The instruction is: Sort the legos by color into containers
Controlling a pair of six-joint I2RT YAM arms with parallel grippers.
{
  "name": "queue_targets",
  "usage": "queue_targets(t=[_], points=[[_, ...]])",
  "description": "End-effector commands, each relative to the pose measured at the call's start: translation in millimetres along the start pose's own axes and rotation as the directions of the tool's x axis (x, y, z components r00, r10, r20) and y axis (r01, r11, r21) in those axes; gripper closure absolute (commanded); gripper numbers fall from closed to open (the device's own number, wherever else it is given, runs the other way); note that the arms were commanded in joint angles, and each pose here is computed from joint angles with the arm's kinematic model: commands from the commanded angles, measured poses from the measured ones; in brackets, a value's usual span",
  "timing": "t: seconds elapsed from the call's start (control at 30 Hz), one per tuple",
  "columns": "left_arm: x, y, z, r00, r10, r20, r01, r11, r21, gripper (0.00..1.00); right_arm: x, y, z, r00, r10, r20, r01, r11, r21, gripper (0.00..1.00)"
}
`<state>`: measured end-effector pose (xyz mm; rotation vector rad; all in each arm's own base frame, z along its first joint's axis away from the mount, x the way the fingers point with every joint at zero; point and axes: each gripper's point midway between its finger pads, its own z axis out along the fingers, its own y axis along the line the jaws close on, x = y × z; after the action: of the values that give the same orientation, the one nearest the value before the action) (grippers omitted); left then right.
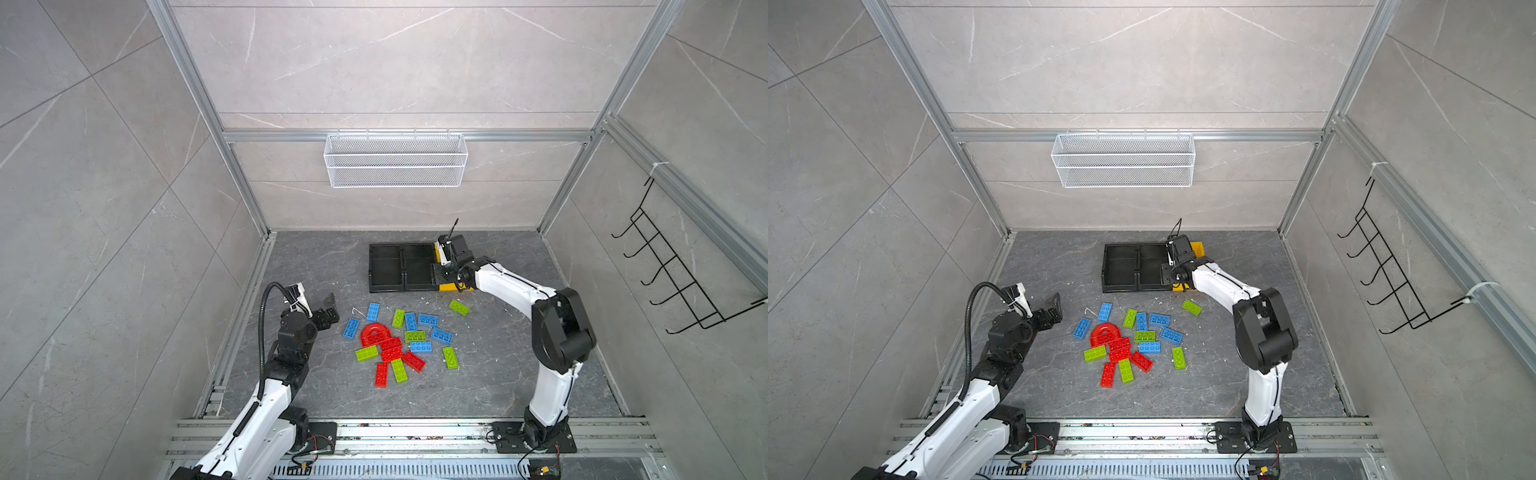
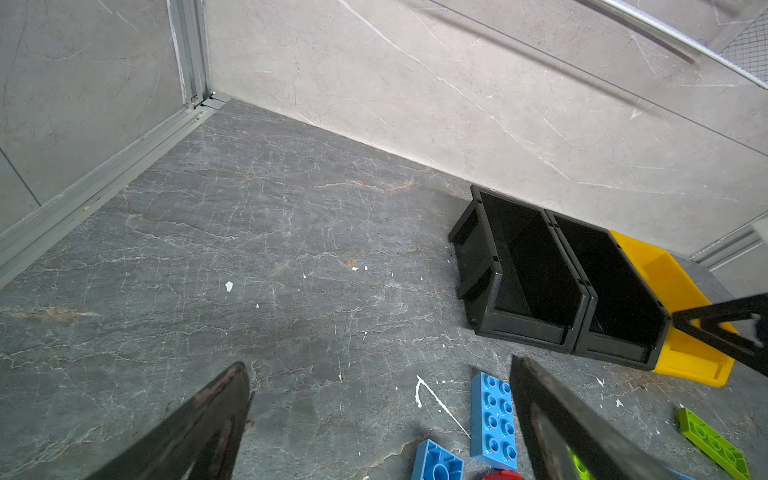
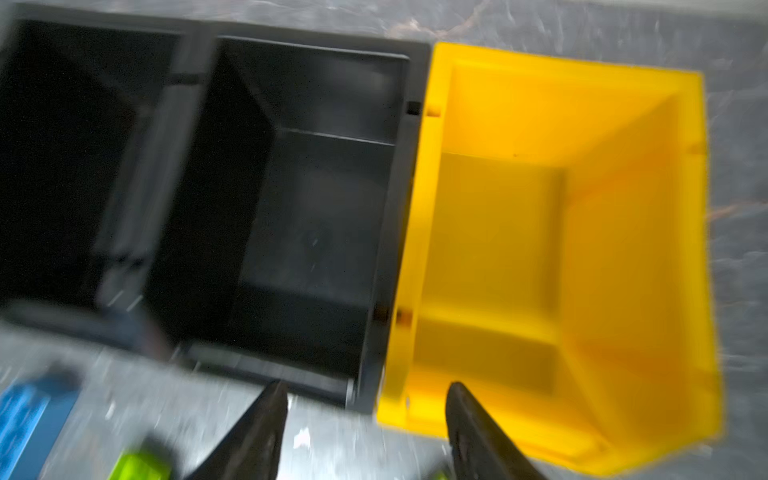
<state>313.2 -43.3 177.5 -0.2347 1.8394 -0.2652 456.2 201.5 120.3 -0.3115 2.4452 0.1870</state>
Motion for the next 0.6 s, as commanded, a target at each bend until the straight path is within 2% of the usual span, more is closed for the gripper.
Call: queue_targets(t=[0.0, 0.07, 0.23, 0.57], points=[[-14, -6, 0, 0.999, 0.005, 0.038, -0.006, 1.0, 0.018, 0.0, 17, 6, -36, 0.985, -0.17, -0.03, 0.167, 0.983, -0.082, 0.35], [-13, -7, 0, 0.999, 0.003, 0.036, -0.004, 1.0, 0.023, 0.0, 33, -5, -40, 0.974, -0.211, -0.08, 0.204, 0.975, -0.087, 0.32], [-15, -7, -1, 0.999, 0.005, 0.036, -0.006, 1.0, 0.019, 0.0, 52, -25, -41, 0.965, -0.219, -0.144, 0.205, 0.973, -0.107, 0.29], [-14, -6, -1, 0.999, 0.011, 0.034, -0.012, 1.0, 0.018, 0.0, 81, -36, -9, 0.934, -0.239, -0.264, 0.207, 0.968, -0.142, 0.27]])
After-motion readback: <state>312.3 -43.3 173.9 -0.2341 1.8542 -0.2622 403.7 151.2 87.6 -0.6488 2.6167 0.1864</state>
